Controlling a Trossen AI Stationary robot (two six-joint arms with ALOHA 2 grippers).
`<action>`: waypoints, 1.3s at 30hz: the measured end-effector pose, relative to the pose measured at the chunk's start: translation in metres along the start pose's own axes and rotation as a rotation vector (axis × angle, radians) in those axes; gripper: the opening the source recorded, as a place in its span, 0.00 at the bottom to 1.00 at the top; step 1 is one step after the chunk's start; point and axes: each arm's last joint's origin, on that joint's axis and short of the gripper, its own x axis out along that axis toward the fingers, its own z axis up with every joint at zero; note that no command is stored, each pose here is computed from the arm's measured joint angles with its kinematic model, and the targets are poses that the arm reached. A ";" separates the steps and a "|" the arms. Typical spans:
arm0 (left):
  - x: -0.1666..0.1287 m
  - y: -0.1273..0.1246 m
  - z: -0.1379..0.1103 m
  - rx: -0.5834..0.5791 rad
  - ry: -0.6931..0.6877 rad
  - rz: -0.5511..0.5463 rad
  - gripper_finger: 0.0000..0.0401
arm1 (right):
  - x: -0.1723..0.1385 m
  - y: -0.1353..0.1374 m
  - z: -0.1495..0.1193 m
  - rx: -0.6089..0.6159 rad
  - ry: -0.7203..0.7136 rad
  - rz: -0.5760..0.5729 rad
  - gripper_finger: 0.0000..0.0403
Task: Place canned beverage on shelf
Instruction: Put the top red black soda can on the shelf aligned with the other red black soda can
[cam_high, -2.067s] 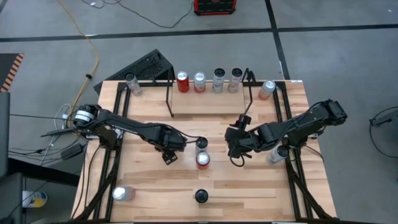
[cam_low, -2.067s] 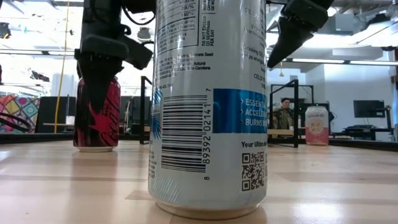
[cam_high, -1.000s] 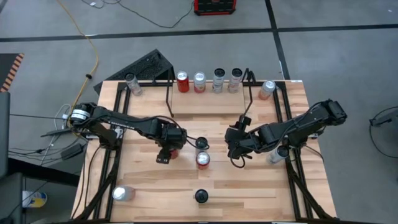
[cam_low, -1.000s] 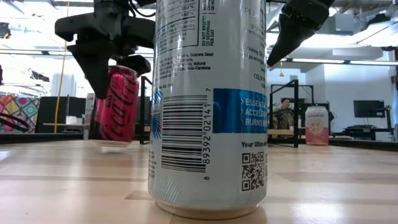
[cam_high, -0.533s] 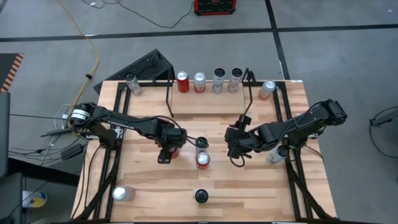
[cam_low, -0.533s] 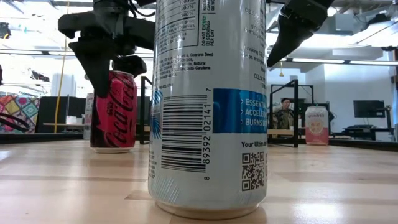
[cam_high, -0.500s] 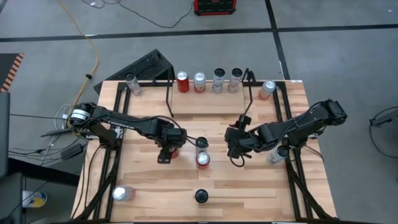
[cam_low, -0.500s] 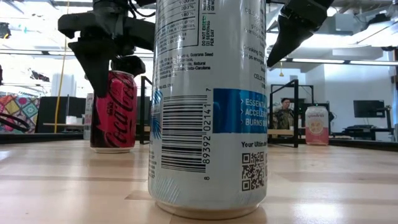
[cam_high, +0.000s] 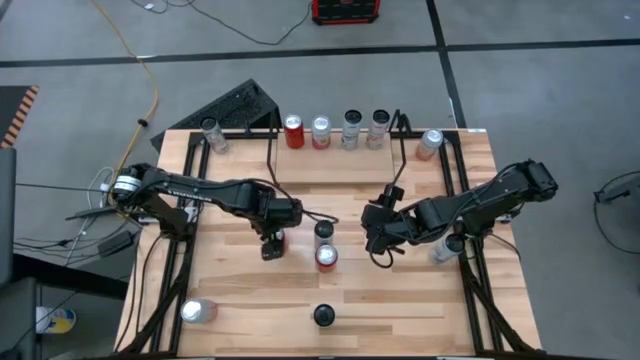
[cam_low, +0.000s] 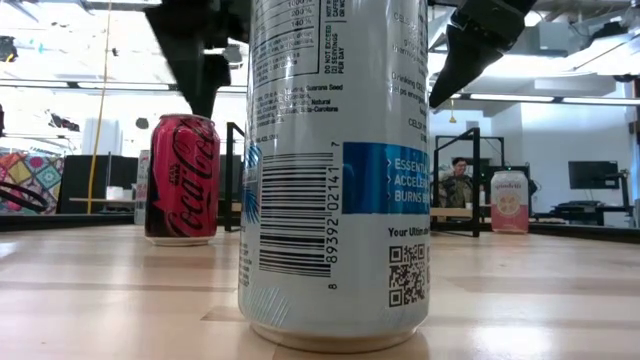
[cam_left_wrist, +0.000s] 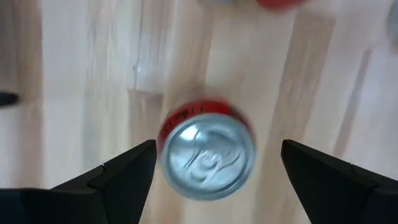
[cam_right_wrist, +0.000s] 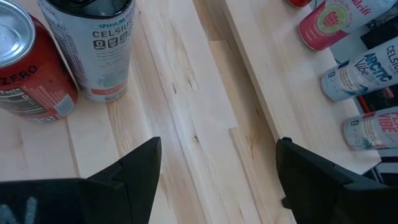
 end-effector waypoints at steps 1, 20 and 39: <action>0.000 0.000 0.001 -0.066 -0.007 -0.003 0.83 | 0.000 0.000 0.000 0.000 0.000 0.000 0.72; 0.004 0.002 -0.003 -0.331 -0.001 0.077 0.83 | 0.001 -0.001 0.000 -0.006 0.002 -0.004 0.72; 0.051 -0.009 0.006 -0.240 0.074 0.148 0.83 | 0.001 -0.001 0.000 -0.009 0.003 -0.003 0.72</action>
